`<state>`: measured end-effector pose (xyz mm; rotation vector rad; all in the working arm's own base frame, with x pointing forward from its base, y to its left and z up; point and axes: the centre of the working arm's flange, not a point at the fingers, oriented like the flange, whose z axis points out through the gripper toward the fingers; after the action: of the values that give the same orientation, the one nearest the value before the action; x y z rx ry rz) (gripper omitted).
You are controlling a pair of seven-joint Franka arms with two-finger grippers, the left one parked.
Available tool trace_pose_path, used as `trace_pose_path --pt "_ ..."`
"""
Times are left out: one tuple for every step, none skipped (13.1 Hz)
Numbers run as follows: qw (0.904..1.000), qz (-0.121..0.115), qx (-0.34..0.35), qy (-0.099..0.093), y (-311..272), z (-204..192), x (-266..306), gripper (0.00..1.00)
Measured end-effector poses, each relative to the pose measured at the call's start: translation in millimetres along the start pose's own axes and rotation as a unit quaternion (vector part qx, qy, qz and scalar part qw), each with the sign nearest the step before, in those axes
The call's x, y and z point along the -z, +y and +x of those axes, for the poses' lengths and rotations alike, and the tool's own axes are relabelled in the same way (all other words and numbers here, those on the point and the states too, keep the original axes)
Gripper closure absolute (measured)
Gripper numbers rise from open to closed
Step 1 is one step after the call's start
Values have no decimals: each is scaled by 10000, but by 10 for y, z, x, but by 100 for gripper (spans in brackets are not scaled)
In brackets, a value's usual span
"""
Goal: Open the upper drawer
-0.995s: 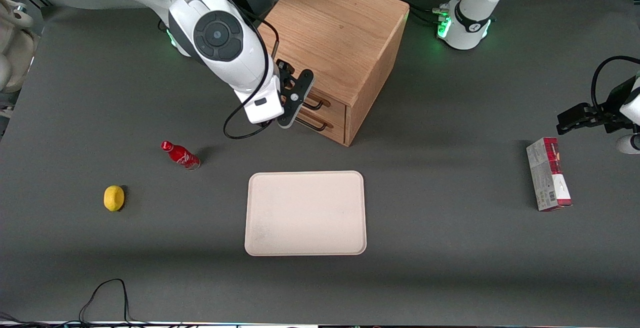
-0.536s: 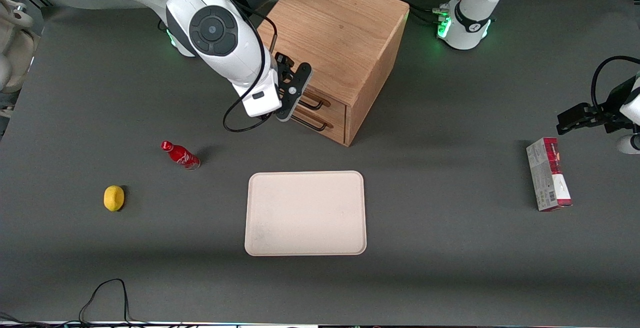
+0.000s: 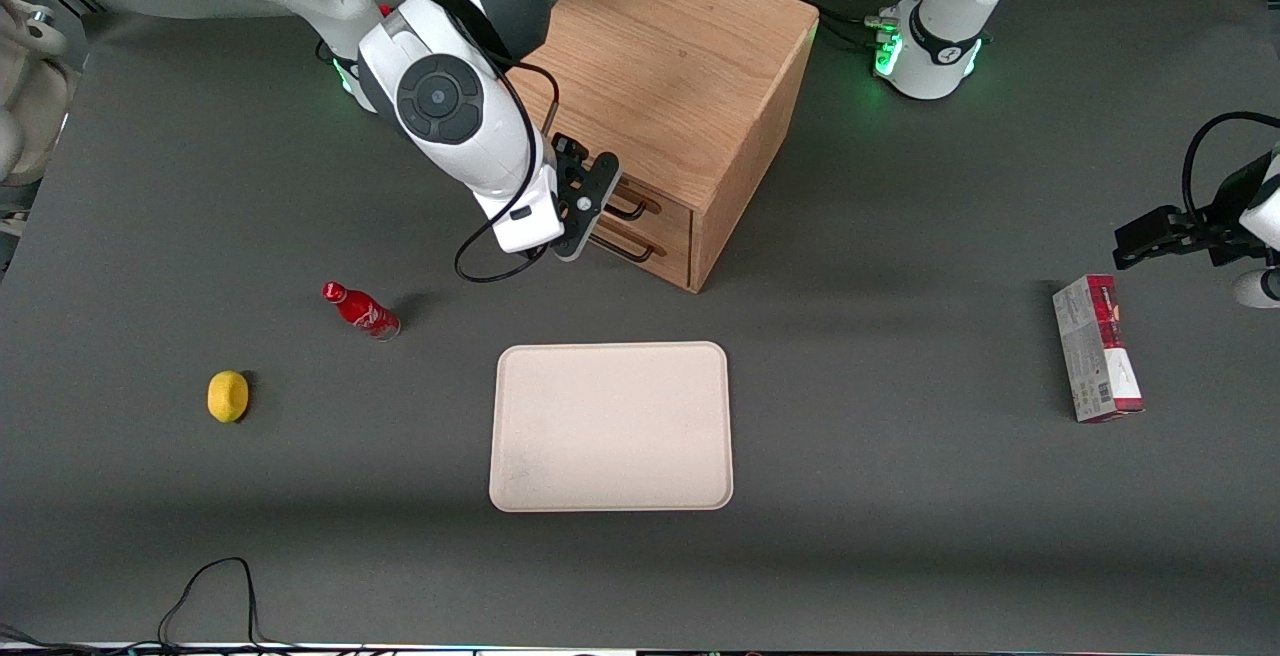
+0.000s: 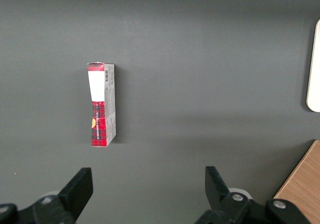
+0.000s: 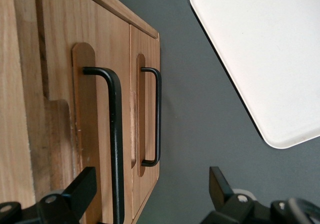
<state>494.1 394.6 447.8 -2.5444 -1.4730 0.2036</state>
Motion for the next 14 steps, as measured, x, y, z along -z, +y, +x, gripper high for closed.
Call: trace_pose_path --pt "10000 -6 3 8 7 -2 -35 0" --pt "10000 -13 0 18 16 -6 -83 0" --pt "10000 -21 -10 25 30 -13 -155 0" --pt "10000 -27 -22 27 43 -23 -233 0" --pt "10000 -18 -32 31 47 -31 -291 0" --pt "10000 -3 -34 25 41 -35 -315 0" --pt "10000 4 -37 26 39 -35 -325 0" --pt "10000 5 -34 29 39 -34 -326 0" --pt "10000 5 -30 31 39 -34 -327 0" --pt "10000 5 -28 32 38 -33 -327 0" --pt "10000 4 -26 33 37 -33 -325 0" --pt "10000 4 -23 34 36 -32 -323 0" --pt "10000 3 -19 36 35 -32 -322 0" --pt "10000 3 -16 37 34 -31 -321 0"
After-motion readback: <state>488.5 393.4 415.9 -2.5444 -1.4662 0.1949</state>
